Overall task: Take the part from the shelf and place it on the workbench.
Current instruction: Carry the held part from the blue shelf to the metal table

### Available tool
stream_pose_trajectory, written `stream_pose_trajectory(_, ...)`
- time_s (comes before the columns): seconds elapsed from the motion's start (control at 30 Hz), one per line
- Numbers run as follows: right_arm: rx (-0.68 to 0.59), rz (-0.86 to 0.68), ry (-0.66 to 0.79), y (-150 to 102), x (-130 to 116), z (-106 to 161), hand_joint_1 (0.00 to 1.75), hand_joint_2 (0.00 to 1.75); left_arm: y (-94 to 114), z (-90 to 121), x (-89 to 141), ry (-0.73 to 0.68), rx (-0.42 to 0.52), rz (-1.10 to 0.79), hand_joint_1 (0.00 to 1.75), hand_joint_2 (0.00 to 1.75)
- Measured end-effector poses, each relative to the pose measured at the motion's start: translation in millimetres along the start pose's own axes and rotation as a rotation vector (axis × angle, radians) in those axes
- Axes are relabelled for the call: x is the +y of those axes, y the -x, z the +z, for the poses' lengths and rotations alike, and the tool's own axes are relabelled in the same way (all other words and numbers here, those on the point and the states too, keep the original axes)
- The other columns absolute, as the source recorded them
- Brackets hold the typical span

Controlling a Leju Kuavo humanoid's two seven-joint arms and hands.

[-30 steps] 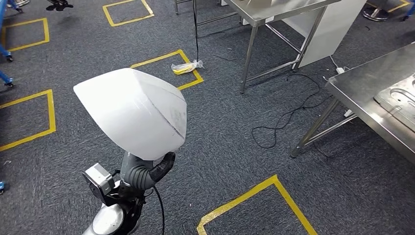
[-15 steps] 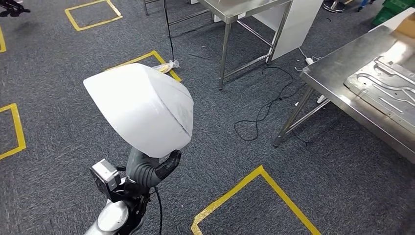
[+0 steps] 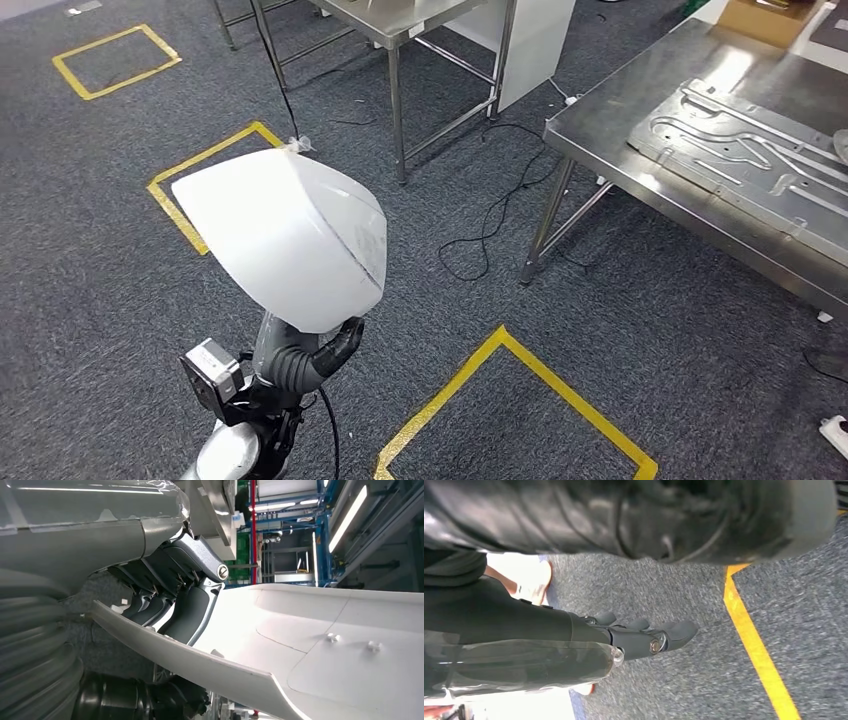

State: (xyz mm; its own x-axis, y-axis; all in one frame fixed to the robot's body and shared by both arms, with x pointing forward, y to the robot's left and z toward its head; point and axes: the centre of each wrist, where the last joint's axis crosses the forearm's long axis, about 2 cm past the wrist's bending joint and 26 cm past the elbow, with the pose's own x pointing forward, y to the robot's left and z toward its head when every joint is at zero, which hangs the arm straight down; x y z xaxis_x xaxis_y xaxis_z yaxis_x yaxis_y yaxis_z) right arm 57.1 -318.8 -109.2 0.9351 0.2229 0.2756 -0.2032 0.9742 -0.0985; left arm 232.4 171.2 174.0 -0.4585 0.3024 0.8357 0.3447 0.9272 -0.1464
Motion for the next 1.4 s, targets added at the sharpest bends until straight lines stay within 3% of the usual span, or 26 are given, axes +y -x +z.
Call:
stream_pose_trajectory(0.17,-0.003,0.019,0.0,-1,0,0,0.0,0.0,-1,6,5,-0.033,-0.01,-0.023,1.75,1.75)
stream_pose_trajectory(0.5,-0.026,0.148,0.001,32,5,6,0.0,0.0,-9,26,18,-0.138,-0.039,-0.099,1.75,1.75)
stream_pose_trajectory(0.67,-0.04,0.171,-0.001,35,8,7,0.0,0.0,-14,29,23,-0.156,-0.05,-0.117,1.75,1.75)
stream_pose_trajectory(1.0,-0.018,0.149,0.052,37,11,13,0.0,0.0,-15,32,24,-0.145,-0.027,-0.107,1.75,1.75)
stream_pose_trajectory(1.2,0.025,0.086,0.113,31,28,24,0.0,0.0,-15,31,23,-0.124,-0.021,-0.094,1.75,1.75)
stream_pose_trajectory(1.4,-0.014,0.041,0.061,23,41,32,0.0,0.0,-16,29,23,-0.107,-0.02,-0.084,1.75,1.75)
